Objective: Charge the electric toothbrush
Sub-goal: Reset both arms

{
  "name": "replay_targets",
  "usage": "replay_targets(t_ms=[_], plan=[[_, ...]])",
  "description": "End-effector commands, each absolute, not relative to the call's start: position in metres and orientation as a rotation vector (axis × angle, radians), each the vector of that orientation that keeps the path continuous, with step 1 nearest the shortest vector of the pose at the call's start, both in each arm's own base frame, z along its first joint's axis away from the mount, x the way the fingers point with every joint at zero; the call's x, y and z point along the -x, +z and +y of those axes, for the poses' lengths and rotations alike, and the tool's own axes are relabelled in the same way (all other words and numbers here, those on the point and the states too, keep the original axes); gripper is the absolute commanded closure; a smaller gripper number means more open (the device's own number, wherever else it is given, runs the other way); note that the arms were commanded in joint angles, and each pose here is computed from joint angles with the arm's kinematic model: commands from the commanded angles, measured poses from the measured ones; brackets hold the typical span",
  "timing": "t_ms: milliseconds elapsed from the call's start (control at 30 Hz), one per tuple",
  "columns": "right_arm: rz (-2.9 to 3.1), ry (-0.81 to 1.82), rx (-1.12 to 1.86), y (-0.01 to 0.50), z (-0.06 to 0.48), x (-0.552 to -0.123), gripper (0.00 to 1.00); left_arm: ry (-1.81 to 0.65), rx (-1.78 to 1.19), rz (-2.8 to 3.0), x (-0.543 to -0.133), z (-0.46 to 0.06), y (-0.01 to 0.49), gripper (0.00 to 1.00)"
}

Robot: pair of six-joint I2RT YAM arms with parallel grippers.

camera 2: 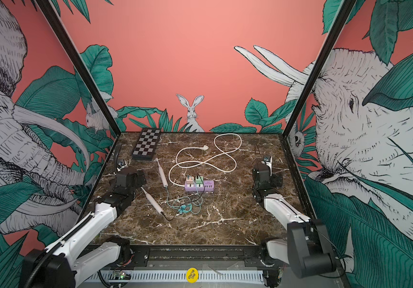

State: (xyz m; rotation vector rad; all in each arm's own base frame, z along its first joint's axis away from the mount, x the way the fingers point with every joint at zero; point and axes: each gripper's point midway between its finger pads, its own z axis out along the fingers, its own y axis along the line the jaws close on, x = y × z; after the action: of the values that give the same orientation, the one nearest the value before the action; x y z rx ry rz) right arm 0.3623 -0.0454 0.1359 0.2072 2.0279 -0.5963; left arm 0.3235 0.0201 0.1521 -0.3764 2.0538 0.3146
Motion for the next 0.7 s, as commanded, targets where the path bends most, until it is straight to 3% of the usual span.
replay_targets(t_ms=[0, 167, 400, 667], plan=[[1.903, -0.541, -0.178, 0.140, -0.039, -0.380, 0.01, 0.325, 0.298, 1.942, -0.348, 0.033, 0.155, 0.01], [1.886, -0.479, -0.181, 0.112, -0.040, -0.388, 0.01, 0.323, 0.061, 1.902, -0.372, 0.021, 0.132, 0.01], [1.902, -0.304, -0.100, 0.096, -0.030, -0.391, 0.02, 0.241, -0.016, 1.902, -0.401, 0.012, 0.099, 0.01], [1.927, -0.300, -0.104, 0.094, -0.031, -0.390, 0.02, 0.242, -0.025, 1.904, -0.399, 0.009, 0.098, 0.01]])
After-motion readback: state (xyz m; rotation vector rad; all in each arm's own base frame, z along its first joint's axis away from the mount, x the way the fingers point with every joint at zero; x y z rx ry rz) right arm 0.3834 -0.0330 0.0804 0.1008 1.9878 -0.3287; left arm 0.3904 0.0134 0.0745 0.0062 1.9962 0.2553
